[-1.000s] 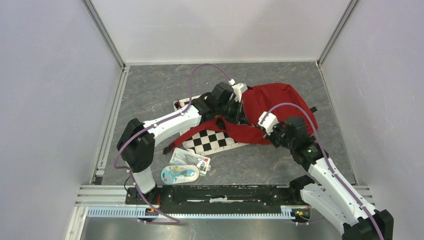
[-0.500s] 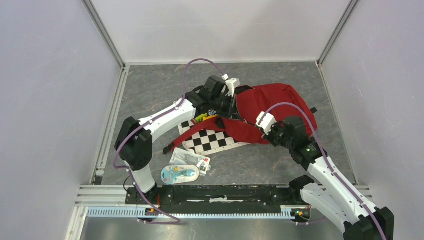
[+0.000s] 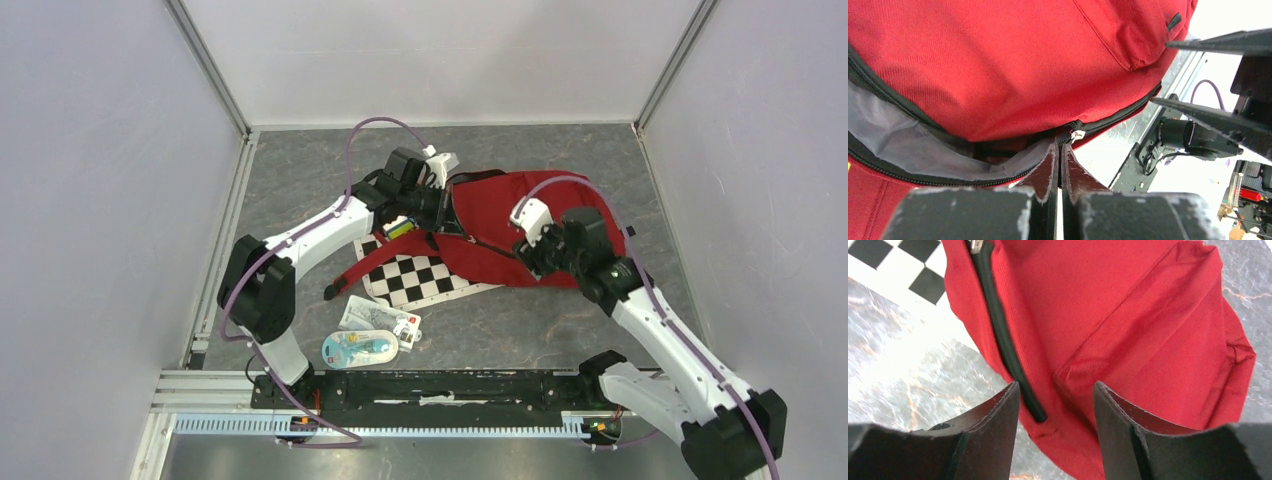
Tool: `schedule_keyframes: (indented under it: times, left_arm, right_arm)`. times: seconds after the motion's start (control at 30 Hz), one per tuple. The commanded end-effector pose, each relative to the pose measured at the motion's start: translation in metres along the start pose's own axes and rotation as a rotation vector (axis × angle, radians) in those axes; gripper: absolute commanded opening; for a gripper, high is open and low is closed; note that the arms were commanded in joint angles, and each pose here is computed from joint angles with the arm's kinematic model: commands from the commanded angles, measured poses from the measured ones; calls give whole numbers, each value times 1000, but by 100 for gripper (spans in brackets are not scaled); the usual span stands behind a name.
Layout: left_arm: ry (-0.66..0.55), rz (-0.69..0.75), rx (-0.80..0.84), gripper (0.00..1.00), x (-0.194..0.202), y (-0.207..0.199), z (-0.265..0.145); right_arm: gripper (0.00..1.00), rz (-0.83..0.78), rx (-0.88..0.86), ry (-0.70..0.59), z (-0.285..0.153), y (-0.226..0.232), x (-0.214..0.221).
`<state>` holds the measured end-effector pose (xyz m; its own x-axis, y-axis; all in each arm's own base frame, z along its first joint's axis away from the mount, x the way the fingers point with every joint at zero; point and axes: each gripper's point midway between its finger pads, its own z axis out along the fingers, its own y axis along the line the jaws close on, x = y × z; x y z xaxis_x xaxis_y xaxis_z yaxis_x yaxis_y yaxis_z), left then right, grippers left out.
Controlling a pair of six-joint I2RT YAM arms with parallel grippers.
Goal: Pack the student bag
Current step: Zip the student bag at the center of the board.
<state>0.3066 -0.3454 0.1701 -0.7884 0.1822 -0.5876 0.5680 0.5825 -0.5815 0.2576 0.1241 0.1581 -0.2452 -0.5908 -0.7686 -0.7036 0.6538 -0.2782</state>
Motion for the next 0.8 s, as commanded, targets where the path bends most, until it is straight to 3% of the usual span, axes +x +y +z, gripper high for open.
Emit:
schedule_keyframes:
  times: [0.0,0.2,0.37,0.5,0.77]
  left_arm:
    - [-95,39,62,2,-16,-19,-17]
    - [-68,18,47,2,3,-14,-18]
    - [-56,14,19,2,18,-6,-18]
    - [-59,8,7,2,21,-3,-18]
    - [-54,9,3,2,19,-1,-15]
  right_arm:
    - [60,178,-33,-88,11,-8,-50]
    - [61,368,5,-196,40,-32,-100]
    - [58,574,27,-140,85,-47,-113]
    - [58,471,-101,-82,104,-24,-110]
    - [66,243,-334,-140,63,38,-70]
